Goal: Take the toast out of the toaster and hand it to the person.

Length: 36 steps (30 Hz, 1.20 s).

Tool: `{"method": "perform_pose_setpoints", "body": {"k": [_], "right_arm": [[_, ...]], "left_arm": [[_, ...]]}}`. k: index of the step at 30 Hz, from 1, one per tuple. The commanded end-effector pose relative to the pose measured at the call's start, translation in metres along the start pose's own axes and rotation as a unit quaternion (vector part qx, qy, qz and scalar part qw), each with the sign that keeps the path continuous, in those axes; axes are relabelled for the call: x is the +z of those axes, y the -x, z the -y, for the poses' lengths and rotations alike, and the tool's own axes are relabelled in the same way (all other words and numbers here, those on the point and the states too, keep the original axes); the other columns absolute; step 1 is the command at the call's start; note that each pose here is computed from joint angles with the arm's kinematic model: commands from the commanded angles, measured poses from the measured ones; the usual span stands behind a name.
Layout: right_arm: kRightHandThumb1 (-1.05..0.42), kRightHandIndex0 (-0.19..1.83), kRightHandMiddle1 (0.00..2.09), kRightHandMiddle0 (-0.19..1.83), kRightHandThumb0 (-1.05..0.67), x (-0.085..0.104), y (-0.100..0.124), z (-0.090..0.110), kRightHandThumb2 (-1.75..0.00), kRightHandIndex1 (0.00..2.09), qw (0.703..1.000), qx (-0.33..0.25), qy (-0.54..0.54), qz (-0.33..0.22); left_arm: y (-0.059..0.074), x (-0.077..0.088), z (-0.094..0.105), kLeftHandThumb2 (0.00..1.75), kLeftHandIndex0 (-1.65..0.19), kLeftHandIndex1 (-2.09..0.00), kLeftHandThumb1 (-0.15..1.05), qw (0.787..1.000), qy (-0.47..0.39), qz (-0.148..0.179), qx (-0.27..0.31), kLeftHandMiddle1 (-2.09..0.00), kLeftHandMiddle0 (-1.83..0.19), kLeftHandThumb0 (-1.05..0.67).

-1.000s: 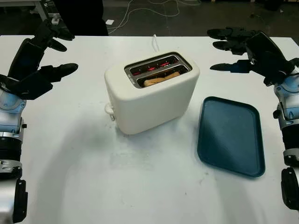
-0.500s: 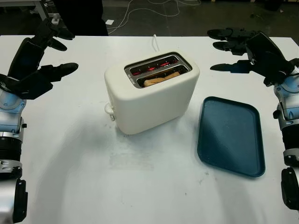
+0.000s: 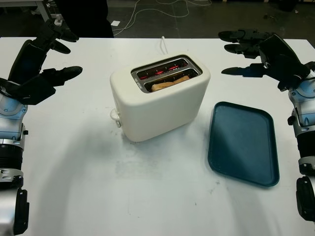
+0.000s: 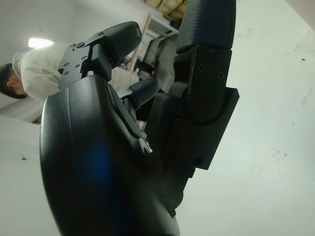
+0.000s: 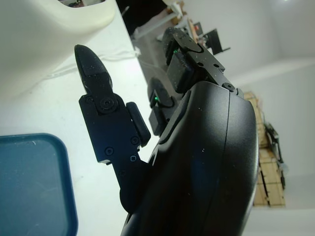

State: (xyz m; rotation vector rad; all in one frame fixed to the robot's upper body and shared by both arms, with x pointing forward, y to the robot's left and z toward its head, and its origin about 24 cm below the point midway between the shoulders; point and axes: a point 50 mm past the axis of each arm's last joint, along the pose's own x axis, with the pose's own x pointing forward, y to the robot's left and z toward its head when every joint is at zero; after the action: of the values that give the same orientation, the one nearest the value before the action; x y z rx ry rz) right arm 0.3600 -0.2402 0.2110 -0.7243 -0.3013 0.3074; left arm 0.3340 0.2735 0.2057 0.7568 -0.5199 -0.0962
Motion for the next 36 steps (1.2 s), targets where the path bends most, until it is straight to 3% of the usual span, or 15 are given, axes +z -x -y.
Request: {"method": "perform_pose_setpoints", "body": {"k": [1, 36], "right_arm": [[-0.75, 0.5, 0.0, 0.5, -0.42, 0.0023, -0.0012, 0.0008, 0.0, 0.01, 1.0, -0.001, -0.008, 0.012], [-0.76, 0.5, 0.0, 0.5, -0.43, 0.0007, -0.0014, 0.0005, 0.0, 0.01, 1.0, 0.001, -0.011, 0.014]], "left_arm": [[0.0033, -0.0013, -0.0017, 0.3, 0.0, -1.3, 0.92, 1.0, -0.004, -0.001, 0.002, -1.49, 0.0, -1.05], [0.0029, -0.0018, -0.0024, 0.29, 0.0, -1.28, 0.92, 1.0, -0.002, -0.004, 0.004, -1.47, 0.0, -1.05]]}}
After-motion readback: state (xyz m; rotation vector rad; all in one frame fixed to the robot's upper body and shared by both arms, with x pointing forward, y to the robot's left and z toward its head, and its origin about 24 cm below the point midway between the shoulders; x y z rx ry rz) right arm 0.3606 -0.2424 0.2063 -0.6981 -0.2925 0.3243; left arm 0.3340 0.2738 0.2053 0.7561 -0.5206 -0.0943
